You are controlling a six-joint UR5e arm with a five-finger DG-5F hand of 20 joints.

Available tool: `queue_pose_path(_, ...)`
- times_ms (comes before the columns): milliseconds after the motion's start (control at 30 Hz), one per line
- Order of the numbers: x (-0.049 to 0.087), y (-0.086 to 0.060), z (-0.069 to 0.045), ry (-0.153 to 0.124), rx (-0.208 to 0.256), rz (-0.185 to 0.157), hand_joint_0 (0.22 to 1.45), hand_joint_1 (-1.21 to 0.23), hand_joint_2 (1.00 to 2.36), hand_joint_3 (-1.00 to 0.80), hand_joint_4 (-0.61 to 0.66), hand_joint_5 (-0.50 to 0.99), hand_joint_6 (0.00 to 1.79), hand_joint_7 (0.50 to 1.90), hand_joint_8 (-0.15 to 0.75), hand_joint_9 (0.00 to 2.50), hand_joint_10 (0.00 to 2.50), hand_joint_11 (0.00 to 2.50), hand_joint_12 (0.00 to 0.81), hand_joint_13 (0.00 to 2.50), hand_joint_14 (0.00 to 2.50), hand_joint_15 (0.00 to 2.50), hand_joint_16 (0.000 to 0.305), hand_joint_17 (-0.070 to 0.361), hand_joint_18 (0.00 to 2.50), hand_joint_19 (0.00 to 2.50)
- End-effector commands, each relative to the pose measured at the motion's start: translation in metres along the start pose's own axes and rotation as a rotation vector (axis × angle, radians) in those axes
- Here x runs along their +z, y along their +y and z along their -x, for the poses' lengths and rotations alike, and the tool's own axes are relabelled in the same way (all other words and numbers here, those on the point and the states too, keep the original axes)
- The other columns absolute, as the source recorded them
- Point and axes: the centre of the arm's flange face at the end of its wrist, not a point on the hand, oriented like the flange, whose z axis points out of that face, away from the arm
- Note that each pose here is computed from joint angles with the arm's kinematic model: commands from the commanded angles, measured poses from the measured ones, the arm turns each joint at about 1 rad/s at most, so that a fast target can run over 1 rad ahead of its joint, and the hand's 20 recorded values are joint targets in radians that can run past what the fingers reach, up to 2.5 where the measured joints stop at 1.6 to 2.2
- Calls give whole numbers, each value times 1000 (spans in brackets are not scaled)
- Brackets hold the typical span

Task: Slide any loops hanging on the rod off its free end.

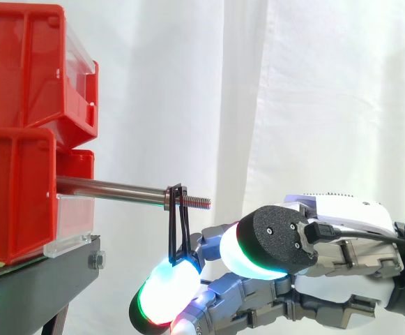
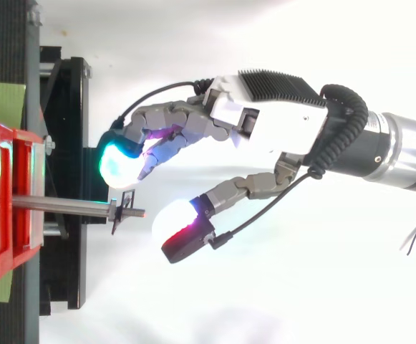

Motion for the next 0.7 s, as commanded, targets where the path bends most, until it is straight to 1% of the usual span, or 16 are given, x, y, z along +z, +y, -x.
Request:
queue_pose_path(0,0,1,-1,1,-8,2,583,-714,1000,-500,308,-139,504,1071,318,861,8,229,295,643,0,0,36,81,588,48)
queue_pose_path(67,0,1,-1,1,-9,2,583,-718,1000,-500,307,-138,504,1077,317,861,8,225,295,643,0,0,36,81,589,43)
queue_pose_path(233,2,4,-3,-6,-18,19,586,-734,1000,-500,305,-134,504,1096,316,862,8,226,295,648,0,0,36,81,591,54)
queue_pose_path(267,3,6,-4,-12,-21,34,586,-735,1000,-500,301,-134,504,1099,315,861,8,233,295,647,0,0,36,81,591,53)
queue_pose_path(367,6,10,-6,-21,-25,53,585,-732,1000,-500,301,-134,504,1099,317,862,8,232,294,647,0,0,36,81,594,53)
queue_pose_path(667,6,11,-7,-24,-27,53,584,-719,1000,-500,289,-129,503,1124,319,866,8,231,297,658,0,0,36,82,601,61)
